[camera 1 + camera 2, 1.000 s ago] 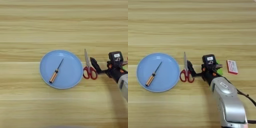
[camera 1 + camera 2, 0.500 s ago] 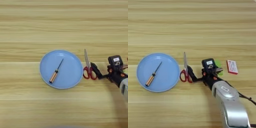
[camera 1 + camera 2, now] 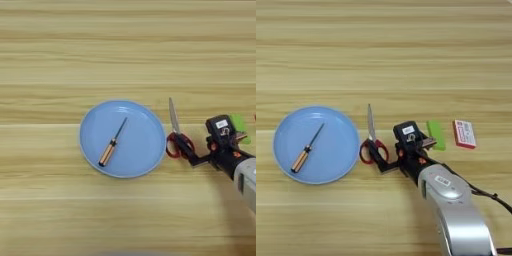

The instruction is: Move the objects on the table

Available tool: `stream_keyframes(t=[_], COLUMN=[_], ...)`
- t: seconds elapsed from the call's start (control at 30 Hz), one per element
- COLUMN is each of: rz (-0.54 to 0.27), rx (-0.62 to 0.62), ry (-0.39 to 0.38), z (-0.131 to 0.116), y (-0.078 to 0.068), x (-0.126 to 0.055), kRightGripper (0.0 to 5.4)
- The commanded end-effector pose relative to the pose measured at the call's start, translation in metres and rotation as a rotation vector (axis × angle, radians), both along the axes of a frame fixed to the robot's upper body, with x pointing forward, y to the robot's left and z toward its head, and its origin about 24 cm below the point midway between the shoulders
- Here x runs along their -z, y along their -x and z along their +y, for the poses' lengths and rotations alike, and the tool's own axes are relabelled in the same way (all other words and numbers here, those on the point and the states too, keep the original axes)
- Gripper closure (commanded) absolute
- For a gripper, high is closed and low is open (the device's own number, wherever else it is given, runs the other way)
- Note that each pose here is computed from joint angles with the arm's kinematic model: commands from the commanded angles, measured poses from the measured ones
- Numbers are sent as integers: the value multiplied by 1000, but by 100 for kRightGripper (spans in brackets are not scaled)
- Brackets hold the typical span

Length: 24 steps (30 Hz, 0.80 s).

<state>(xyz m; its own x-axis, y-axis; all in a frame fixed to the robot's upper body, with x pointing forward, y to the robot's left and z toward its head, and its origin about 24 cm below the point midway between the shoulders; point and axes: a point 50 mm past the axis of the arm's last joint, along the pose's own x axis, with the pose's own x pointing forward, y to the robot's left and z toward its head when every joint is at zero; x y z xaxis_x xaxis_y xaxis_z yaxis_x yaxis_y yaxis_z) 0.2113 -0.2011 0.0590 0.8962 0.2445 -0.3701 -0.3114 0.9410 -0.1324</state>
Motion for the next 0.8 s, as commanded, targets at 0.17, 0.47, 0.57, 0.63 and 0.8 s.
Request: stream_keyframes(t=[0.17, 0.47, 0.57, 0.63, 0.8], rz=[-73, -49, -40, -35, -37], rx=[-7, -4, -4, -3, -5], ry=[38, 43, 47, 49, 43], z=[-3, -4, -5, -5, -4], y=[-9, -12, -12, -13, -14], x=[-13, -6, -3, -2, -1], kRightGripper=[8, 8, 8, 8, 8])
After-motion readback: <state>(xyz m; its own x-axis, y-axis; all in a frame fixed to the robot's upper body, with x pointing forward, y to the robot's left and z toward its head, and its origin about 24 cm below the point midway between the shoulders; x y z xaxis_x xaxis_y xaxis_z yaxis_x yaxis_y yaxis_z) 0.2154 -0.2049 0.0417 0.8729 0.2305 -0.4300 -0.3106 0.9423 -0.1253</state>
